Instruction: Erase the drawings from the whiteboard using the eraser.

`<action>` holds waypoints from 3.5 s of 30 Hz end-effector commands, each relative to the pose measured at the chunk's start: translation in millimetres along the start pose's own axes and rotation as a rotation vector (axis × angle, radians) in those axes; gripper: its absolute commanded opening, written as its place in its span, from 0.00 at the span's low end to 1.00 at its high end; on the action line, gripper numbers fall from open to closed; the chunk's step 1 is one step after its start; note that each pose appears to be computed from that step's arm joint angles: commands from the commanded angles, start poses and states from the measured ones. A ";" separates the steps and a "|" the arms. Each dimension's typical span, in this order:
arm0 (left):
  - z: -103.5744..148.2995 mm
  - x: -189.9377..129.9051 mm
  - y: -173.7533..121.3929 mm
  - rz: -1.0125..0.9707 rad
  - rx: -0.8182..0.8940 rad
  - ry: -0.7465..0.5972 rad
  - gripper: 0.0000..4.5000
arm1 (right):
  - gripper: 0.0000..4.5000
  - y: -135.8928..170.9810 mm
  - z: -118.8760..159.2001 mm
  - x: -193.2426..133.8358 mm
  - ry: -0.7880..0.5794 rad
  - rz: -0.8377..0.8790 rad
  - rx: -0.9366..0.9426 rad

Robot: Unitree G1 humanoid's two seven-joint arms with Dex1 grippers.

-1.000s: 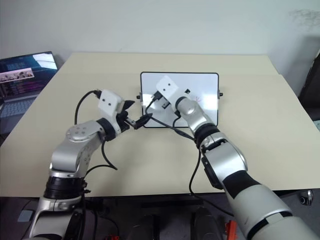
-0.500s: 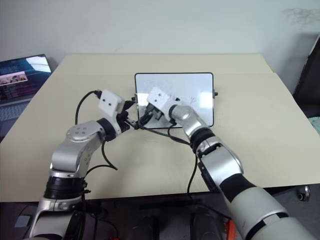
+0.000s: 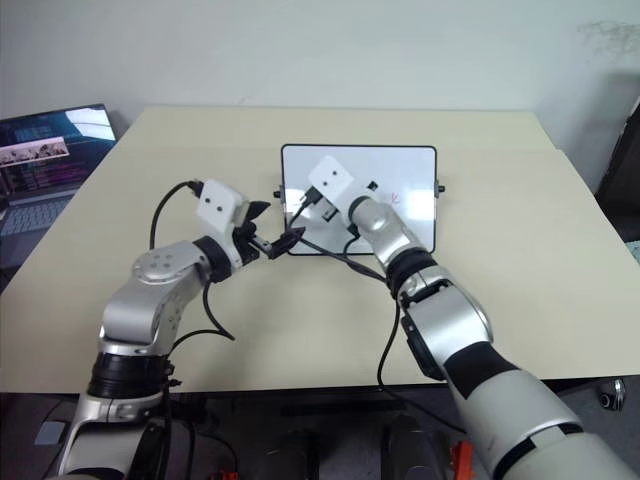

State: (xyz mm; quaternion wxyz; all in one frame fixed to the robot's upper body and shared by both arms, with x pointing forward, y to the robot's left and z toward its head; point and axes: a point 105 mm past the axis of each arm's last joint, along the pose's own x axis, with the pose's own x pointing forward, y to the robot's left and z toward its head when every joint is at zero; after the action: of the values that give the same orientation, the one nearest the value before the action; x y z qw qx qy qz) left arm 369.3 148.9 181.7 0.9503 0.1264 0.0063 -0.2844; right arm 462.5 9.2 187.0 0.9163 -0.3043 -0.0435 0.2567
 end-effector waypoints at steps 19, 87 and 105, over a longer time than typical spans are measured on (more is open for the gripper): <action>13.6 -2.5 5.0 0.010 0.039 -0.039 1.00 | 0.22 -30.9 -27.9 -8.1 0.107 -0.115 0.030; 47.4 -86.2 44.1 -0.120 0.142 0.033 1.00 | 0.22 -78.9 9.8 -97.3 -0.148 0.379 -0.137; 47.2 -62.6 62.0 -0.124 0.217 0.058 1.00 | 0.22 -156.1 -35.0 -158.0 0.069 0.214 -0.247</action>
State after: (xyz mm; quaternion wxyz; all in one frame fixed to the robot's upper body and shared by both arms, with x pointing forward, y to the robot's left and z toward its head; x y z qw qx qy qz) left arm 347.0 221.7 230.1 0.9116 0.2177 0.0424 -0.3461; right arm 408.0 -189.1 242.7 0.8359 -0.4235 0.0195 0.3487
